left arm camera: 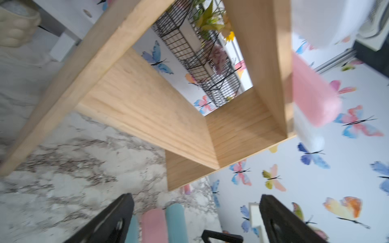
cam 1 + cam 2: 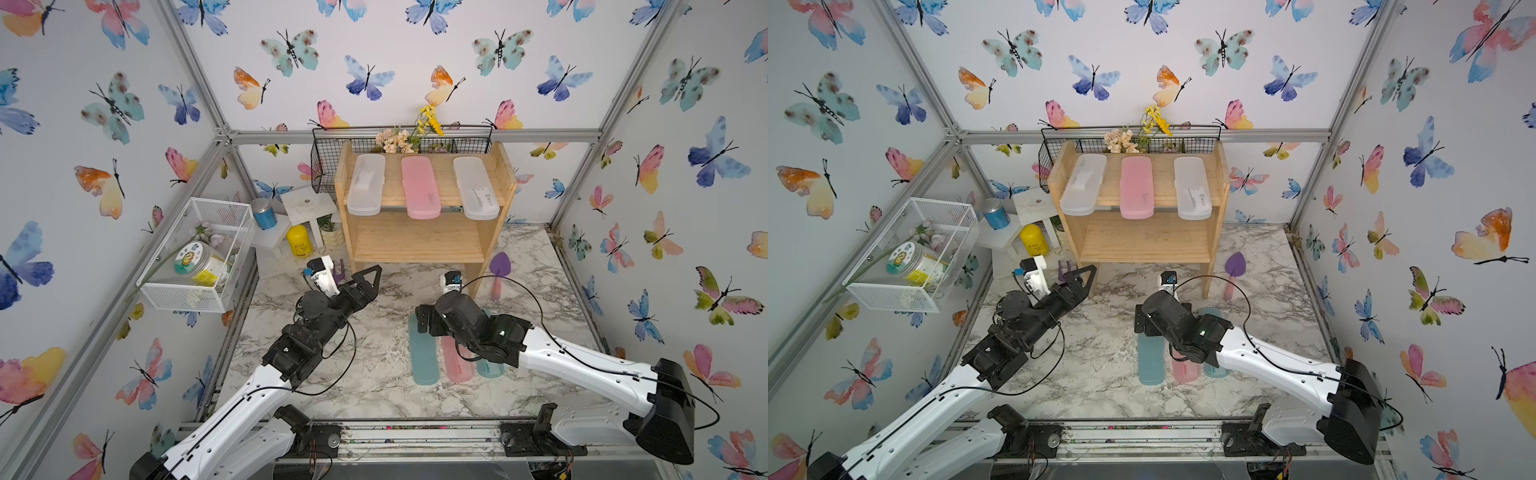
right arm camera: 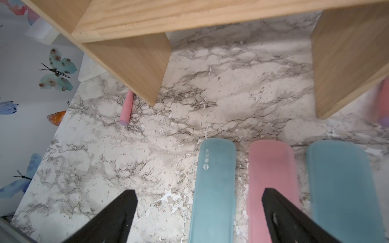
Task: Remove the pencil cases from the shelf
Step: Pick up the pencil case from the shelf.
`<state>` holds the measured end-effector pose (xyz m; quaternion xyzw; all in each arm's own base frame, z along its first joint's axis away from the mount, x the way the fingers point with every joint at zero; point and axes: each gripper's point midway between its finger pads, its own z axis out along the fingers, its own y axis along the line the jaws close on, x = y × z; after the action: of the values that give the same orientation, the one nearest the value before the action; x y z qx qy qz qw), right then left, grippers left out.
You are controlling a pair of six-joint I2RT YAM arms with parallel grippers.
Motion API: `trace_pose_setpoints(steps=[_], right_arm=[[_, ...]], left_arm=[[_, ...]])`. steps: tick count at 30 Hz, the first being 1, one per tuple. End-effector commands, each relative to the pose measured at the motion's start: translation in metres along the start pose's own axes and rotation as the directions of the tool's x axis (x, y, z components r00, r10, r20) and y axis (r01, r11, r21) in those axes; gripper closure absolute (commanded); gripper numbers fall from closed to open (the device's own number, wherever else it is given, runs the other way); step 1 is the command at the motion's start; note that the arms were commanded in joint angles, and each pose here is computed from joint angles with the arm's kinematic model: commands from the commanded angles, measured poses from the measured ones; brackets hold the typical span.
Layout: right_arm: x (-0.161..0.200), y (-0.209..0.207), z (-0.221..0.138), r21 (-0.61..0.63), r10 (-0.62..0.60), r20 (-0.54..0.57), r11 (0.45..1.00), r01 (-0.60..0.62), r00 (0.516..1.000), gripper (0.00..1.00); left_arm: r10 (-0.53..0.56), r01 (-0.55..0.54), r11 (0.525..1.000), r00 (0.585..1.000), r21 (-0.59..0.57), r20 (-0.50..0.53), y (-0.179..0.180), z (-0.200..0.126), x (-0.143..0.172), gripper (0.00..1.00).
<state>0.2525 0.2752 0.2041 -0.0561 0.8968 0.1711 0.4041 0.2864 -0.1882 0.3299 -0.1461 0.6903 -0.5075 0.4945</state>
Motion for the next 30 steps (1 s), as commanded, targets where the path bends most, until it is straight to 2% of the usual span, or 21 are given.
trace_pose_setpoints(steps=[1, 5, 11, 19, 24, 30], right_arm=[[-0.005, -0.031, -0.002, 0.115, -0.057, 0.017, 0.992, 0.054, 0.998, 0.01], [-0.012, -0.042, -0.001, 0.117, -0.043, 0.02, 0.992, 0.04, 0.999, 0.01], [-0.008, -0.045, 0.005, 0.105, -0.033, 0.001, 0.994, 0.033, 0.999, 0.01], [-0.002, -0.045, 0.011, 0.092, -0.029, -0.014, 0.995, 0.03, 0.999, 0.01], [-0.002, -0.045, 0.013, 0.084, -0.021, -0.019, 0.996, 0.023, 1.0, 0.01], [0.001, -0.047, 0.016, 0.087, -0.021, -0.026, 0.996, 0.023, 0.999, 0.01]], left_arm=[[-0.103, 0.089, 0.957, 0.994, 0.276, 0.037, -0.072, -0.01, -0.035, 0.01], [-0.157, 0.123, 0.931, 0.985, 0.343, 0.073, -0.099, -0.006, -0.06, 0.01], [-0.192, 0.153, 0.931, 0.978, 0.331, 0.087, -0.113, 0.013, -0.078, 0.01], [-0.19, 0.145, 0.956, 0.969, 0.256, 0.157, -0.094, 0.034, -0.105, 0.0], [-0.224, 0.175, 0.95, 0.959, 0.26, 0.171, -0.082, 0.045, -0.116, 0.06], [-0.209, 0.162, 0.956, 0.962, 0.246, 0.176, -0.078, 0.057, -0.121, 0.16]])
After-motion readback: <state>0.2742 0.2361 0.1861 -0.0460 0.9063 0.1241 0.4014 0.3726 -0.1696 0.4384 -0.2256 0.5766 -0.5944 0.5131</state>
